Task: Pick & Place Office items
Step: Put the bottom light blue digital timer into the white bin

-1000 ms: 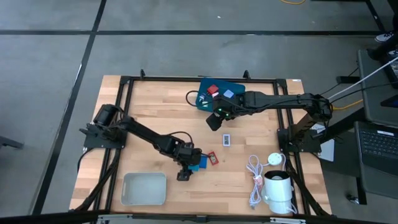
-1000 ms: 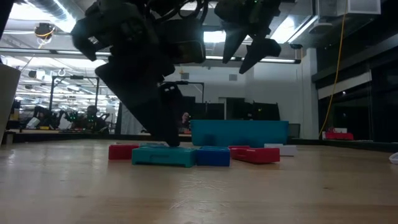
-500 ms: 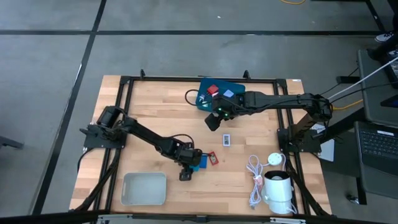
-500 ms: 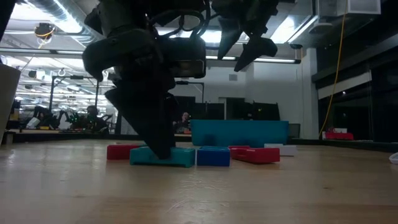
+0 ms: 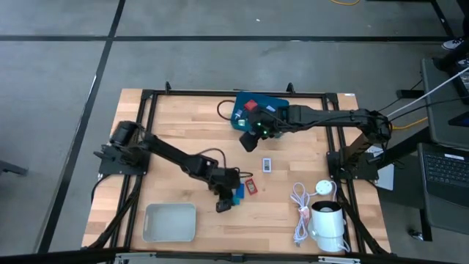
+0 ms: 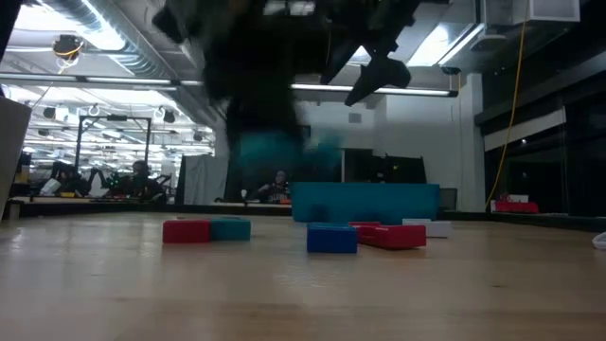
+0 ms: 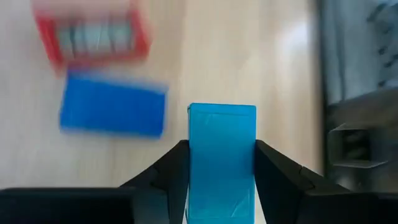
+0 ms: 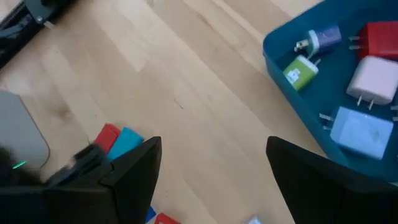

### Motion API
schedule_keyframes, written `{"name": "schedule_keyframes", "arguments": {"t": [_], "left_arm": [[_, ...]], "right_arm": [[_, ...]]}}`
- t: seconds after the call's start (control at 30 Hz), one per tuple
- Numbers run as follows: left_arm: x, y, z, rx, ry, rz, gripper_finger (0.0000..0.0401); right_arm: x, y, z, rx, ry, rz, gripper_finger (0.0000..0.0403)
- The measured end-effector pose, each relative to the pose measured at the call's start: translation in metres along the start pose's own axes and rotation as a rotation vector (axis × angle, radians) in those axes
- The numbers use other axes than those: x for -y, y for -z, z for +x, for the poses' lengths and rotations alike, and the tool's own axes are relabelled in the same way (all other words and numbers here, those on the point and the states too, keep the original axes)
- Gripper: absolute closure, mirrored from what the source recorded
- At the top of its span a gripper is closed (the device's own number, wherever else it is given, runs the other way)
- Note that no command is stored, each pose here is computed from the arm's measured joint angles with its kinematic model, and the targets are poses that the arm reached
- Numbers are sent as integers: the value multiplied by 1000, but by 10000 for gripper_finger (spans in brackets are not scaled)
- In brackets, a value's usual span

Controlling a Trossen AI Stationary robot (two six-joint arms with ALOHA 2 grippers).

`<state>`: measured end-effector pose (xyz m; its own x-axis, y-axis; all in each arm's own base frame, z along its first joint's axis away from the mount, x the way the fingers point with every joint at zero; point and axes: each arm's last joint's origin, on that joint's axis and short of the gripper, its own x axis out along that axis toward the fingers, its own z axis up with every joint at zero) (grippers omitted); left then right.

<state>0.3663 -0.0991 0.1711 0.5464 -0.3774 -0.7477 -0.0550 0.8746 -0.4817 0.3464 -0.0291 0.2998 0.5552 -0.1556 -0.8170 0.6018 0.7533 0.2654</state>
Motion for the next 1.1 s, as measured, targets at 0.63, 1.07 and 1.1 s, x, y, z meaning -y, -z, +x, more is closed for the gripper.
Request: {"name": "schedule_keyframes", "arguments": {"t": [0.63, 1.07, 1.1], "left_arm": [[98, 91, -124, -339, 31, -150, 260], [105, 164, -84, -412, -254, -421, 209], [105, 166, -82, -419, -265, -434, 188]], "right_arm": [[4, -12, 1, 49, -53, -125, 105], [-1, -19, 0, 109, -135, -137, 105], [-1, -19, 0, 108, -136, -135, 105]]}}
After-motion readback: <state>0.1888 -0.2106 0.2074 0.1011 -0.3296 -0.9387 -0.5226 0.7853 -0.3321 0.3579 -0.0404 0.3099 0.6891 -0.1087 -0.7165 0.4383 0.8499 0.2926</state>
